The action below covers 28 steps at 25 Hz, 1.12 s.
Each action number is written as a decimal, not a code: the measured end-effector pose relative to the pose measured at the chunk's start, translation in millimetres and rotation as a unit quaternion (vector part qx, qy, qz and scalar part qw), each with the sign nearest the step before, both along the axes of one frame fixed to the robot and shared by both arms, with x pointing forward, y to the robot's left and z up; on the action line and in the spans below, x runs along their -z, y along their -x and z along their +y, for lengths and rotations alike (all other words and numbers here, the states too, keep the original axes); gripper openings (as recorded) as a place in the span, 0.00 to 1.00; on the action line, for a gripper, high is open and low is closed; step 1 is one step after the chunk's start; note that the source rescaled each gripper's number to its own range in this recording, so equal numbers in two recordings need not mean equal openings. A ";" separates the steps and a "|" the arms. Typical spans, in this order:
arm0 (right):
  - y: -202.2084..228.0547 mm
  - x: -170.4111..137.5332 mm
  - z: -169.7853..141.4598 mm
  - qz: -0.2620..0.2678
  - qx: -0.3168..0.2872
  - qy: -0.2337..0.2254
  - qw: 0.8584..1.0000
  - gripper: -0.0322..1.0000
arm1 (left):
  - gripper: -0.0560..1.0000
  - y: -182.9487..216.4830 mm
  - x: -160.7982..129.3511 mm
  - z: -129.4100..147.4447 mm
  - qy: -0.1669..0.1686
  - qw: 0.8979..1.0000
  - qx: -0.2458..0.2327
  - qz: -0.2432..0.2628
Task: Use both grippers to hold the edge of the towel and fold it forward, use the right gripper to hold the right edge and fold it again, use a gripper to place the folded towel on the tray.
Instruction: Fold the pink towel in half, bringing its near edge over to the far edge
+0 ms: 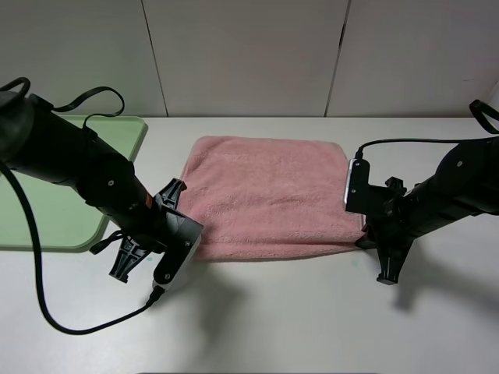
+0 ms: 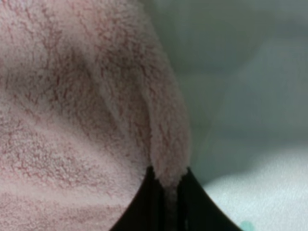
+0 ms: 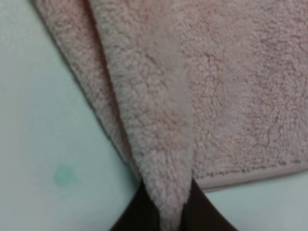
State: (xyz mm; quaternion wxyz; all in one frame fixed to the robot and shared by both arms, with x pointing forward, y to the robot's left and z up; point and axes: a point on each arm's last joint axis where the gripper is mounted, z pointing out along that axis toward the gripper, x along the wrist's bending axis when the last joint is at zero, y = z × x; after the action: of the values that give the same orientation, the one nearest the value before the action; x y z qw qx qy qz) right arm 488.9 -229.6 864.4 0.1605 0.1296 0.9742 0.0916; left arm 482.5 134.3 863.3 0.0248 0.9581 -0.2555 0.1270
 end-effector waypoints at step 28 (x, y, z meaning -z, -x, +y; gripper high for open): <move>23.8 -64.7 4.6 -0.011 -0.012 -0.061 0.998 0.03 | 0.05 11.1 -77.5 10.5 0.036 0.997 -0.031 -0.055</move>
State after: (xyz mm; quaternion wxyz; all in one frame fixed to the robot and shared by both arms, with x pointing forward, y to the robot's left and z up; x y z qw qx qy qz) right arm 465.1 -225.1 929.0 0.1618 0.1260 0.9665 0.1546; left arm 471.3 144.8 940.8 0.0415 0.9557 -0.2215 0.1895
